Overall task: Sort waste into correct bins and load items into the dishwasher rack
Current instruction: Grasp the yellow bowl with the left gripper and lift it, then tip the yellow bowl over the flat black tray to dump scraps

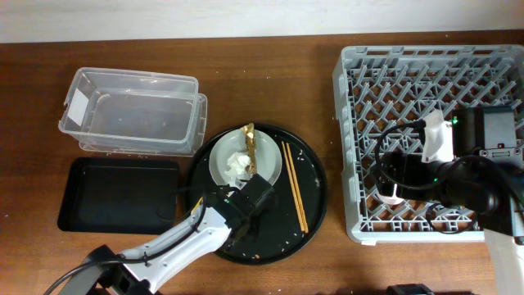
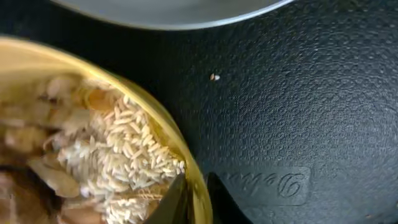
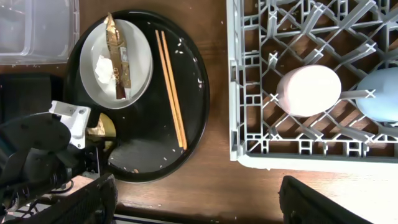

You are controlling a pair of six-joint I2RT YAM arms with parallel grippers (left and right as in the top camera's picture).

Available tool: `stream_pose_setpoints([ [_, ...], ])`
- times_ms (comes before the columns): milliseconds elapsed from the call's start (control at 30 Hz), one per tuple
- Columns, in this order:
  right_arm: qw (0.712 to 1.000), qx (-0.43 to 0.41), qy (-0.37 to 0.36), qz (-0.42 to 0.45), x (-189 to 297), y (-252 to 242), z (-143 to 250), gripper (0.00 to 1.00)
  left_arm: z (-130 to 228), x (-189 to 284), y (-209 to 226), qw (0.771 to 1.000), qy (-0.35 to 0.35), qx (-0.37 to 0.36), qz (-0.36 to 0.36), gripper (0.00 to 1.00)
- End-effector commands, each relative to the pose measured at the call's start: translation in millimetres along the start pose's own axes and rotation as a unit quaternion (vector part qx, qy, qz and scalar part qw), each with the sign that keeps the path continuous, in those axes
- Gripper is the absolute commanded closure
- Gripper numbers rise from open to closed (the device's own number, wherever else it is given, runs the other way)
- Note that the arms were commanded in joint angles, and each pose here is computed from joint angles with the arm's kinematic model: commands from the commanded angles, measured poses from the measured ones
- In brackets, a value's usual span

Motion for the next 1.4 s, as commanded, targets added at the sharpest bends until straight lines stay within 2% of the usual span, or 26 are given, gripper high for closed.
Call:
stream_pose_setpoints([
  [0,1.0,0.001,0.003,-0.004,-0.4,2.2,2.4,0.15,-3.3,0.1,-1.3,0.999,-0.008,-0.046,-0.003,0.99],
  [100,1.0,0.001,0.003,-0.004,-0.4,2.2,2.5,0.15,-6.3,10.5,-9.3,0.998,0.0,-0.056,0.024,1.0],
  [167,1.0,0.001,0.003,-0.004,-0.3,2.1,2.6,0.15,-17.6,34.5,-14.8,0.997,-0.012,-0.049,0.052,0.99],
  [333,1.0,0.0,0.005,-0.004,-0.4,1.9,3.1,0.15,-35.8,83.1,21.3,0.99,-0.065,0.005,0.125,0.99],
  [467,1.0,0.0,0.005,-0.004,-0.4,1.9,3.1,0.15,-41.6,106.3,71.1,0.969,-0.104,0.055,0.219,1.0],
  [567,1.0,0.0,0.005,-0.004,-0.4,1.9,3.1,0.15,-43.9,116.4,114.3,0.94,-0.154,0.097,0.29,0.99],
  [700,1.0,0.0,0.005,-0.004,-0.4,1.9,3.1,0.15,-36.2,114.8,158.5,0.903,-0.209,0.151,0.344,0.99],
  [767,1.0,0.0,0.005,-0.004,-0.4,1.9,3.1,0.15,-30.0,108.9,174.2,0.876,-0.242,0.164,0.384,1.0],
  [833,1.0,0.0,0.005,-0.004,-0.4,1.9,3.1,0.15,-25.7,100.4,189.3,0.821,-0.295,0.183,0.454,1.0],
  [867,1.0,0.0,0.005,-0.004,-0.4,1.9,3.1,0.15,-26.7,97.8,198.3,0.776,-0.333,0.197,0.498,1.0],
  [933,1.0,0.0,0.005,-0.003,-0.4,1.9,3.2,0.15,-28.6,92.9,209.5,0.729,-0.368,0.217,0.535,1.0],
  [967,1.0,0.0,0.005,-0.004,-0.4,1.9,3.3,0.15,-28.6,90.7,213.2,0.714,-0.376,0.226,0.545,1.0],
  [1067,1.0,0.0,0.007,-0.003,-0.3,1.7,3.8,0.15,-24.6,75.4,223.2,0.704,-0.371,0.256,0.549,1.0],
  [1367,1.0,0.0,0.006,-0.003,-0.3,1.6,3.9,0.15,-20.8,75.3,229.5,0.7,-0.373,0.271,0.545,1.0],
])
Point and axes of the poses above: each gripper's point midway between its finger pads, its own x axis back along the fingers, its own y axis along the line the jaws close on, z = x × y, the point moved 4 cm from there along x, back along the fingers, and after that the axes turned 10 degrees about -x, right-handed, at the moved point
